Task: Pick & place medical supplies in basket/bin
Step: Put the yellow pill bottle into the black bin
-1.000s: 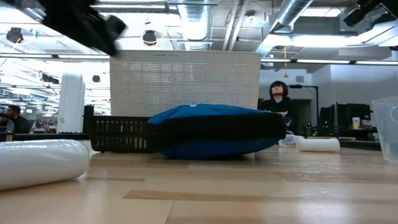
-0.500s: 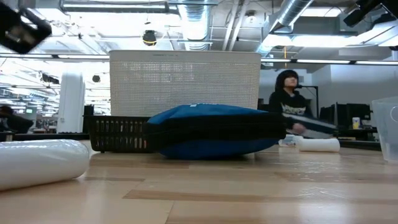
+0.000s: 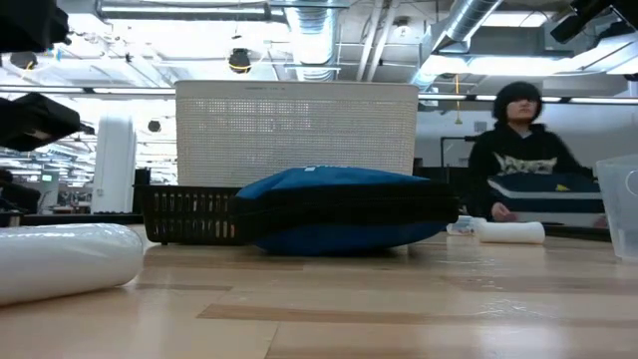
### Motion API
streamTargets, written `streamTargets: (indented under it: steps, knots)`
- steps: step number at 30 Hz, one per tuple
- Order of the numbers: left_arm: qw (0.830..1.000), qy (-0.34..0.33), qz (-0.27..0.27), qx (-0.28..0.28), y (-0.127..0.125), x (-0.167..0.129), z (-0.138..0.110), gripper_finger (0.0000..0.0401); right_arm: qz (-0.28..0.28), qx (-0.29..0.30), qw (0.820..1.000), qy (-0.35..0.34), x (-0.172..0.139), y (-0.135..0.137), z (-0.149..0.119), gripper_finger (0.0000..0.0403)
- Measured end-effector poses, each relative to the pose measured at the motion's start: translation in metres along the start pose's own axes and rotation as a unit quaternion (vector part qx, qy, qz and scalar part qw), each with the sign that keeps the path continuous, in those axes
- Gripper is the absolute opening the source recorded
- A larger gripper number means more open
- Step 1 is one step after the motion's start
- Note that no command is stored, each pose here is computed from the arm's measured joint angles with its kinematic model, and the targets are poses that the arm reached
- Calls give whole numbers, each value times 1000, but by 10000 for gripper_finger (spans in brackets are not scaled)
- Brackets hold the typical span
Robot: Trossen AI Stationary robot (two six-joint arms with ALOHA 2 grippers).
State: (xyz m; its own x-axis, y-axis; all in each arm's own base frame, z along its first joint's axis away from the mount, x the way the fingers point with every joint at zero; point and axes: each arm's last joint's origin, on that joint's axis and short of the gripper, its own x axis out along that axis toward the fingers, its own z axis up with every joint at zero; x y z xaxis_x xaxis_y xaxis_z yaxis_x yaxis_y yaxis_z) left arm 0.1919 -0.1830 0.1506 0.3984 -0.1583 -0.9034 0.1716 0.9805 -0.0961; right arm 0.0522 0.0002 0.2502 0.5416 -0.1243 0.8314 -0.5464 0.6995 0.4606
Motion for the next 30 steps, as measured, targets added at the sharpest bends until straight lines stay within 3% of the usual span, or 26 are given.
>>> streamTargets:
  steps: [25,30]
  knots:
    - [999,32,27,-23,1,8,-8,150,8,18,1000,6,0,1,0,193]
    - [998,39,22,-49,5,13,-17,135,9,18,1000,8,0,1,0,193]
